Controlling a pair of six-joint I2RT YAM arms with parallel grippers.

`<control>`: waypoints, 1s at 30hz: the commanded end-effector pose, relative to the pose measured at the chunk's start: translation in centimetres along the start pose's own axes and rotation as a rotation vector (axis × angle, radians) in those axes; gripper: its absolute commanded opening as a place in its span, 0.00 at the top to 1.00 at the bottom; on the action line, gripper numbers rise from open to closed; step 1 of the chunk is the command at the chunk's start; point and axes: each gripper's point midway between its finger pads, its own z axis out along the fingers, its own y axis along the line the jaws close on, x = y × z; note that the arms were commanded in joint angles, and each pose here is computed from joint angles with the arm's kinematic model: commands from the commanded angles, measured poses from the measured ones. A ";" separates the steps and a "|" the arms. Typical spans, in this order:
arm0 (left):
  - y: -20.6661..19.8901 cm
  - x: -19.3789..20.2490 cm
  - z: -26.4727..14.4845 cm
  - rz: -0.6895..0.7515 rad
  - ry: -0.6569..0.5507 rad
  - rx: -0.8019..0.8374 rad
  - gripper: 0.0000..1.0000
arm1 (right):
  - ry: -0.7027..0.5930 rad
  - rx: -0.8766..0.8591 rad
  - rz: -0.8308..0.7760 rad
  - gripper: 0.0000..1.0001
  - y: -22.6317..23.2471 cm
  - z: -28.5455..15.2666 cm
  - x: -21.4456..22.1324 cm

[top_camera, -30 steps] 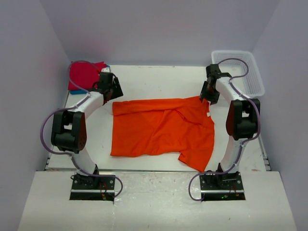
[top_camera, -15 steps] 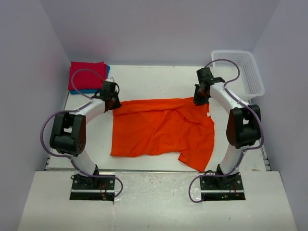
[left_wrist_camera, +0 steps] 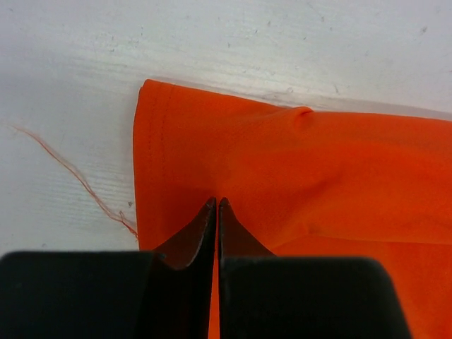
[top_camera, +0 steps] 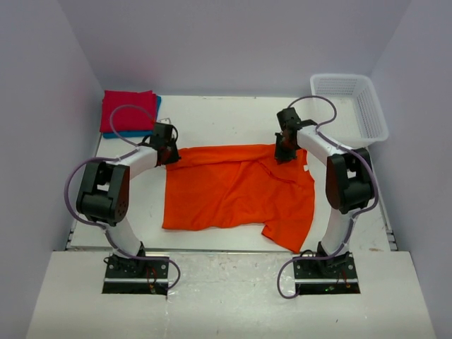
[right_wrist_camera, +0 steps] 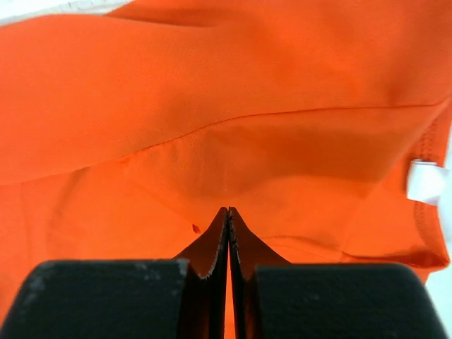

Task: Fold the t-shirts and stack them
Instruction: Fold the flattened tshirt in 1/3 of the way

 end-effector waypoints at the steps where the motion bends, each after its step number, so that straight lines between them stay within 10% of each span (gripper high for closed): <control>1: 0.4 0.6 1.3 0.013 0.008 -0.025 0.98 | 0.010 -0.021 -0.007 1.00 1.1 0.9 0.3; 30: 5.8 1.1 2.8 -0.044 0.053 -0.189 0.98 | -0.141 -0.052 0.009 1.00 2.2 -2.4 -1.7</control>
